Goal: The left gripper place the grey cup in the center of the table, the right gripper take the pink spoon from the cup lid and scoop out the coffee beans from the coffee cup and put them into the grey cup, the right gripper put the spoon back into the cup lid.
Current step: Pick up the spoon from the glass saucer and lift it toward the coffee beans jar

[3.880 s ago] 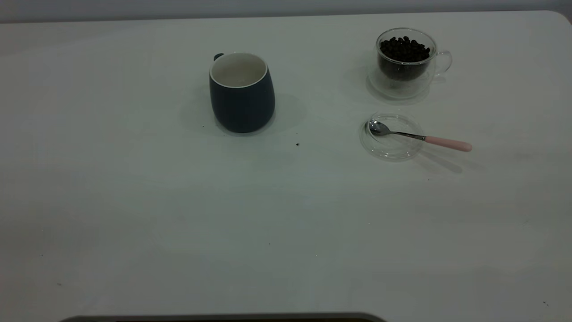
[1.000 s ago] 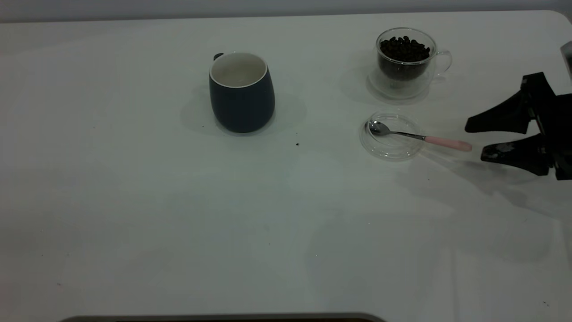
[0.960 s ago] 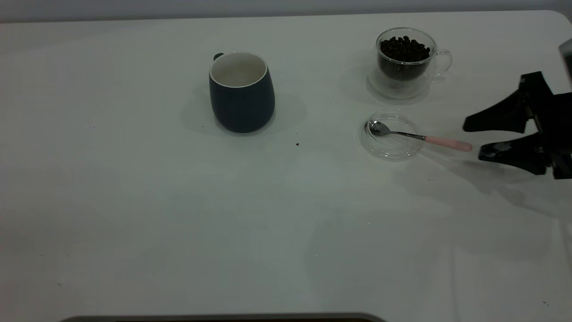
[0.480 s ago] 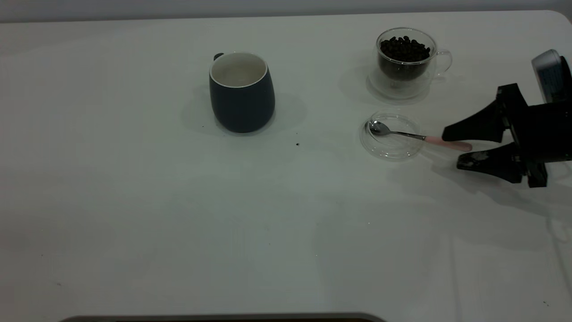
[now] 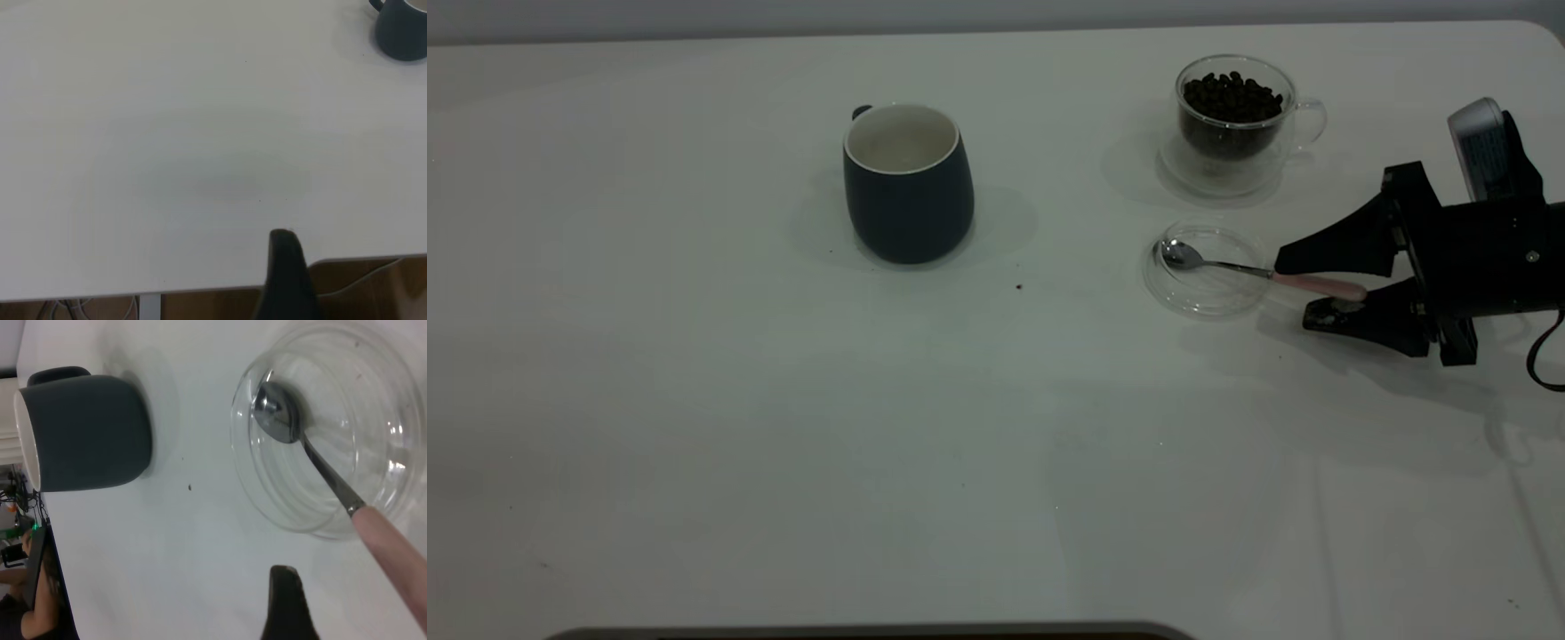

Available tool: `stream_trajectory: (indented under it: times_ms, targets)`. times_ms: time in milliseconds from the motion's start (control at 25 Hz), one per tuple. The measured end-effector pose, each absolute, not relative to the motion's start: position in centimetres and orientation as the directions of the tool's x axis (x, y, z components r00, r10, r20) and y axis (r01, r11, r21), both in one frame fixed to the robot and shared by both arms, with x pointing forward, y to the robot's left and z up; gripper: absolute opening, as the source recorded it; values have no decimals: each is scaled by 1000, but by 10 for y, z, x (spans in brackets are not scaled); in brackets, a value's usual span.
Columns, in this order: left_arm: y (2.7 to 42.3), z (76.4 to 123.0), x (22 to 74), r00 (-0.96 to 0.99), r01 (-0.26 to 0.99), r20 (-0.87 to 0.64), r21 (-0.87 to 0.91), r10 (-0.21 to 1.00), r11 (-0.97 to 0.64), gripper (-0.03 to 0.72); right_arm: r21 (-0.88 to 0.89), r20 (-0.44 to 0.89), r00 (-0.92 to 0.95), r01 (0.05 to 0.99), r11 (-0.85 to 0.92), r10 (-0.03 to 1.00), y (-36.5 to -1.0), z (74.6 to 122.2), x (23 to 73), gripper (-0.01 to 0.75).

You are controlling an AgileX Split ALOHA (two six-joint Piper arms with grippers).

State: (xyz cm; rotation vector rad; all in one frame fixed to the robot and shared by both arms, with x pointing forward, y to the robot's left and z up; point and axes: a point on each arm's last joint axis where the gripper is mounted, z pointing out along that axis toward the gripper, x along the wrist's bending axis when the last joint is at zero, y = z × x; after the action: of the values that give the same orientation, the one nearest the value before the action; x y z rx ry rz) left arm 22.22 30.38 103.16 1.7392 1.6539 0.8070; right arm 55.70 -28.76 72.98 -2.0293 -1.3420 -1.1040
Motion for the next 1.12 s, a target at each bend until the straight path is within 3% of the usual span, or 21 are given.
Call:
stream_trajectory:
  times_ms: [280,720,1120]
  targets:
    - [304,1032,222,39,634,24,772,999,-43,586,46,823,202,908,-416,532,-287,730,557,458]
    - [304,1032,222,38,634,24,772,999,-43,586,54,840,178,913,-405,513,-285,732,557,112]
    - [304,1032,222,37,634,23,772,999,-42,586,81,856,111,936,-342,506,-283,742,557,101]
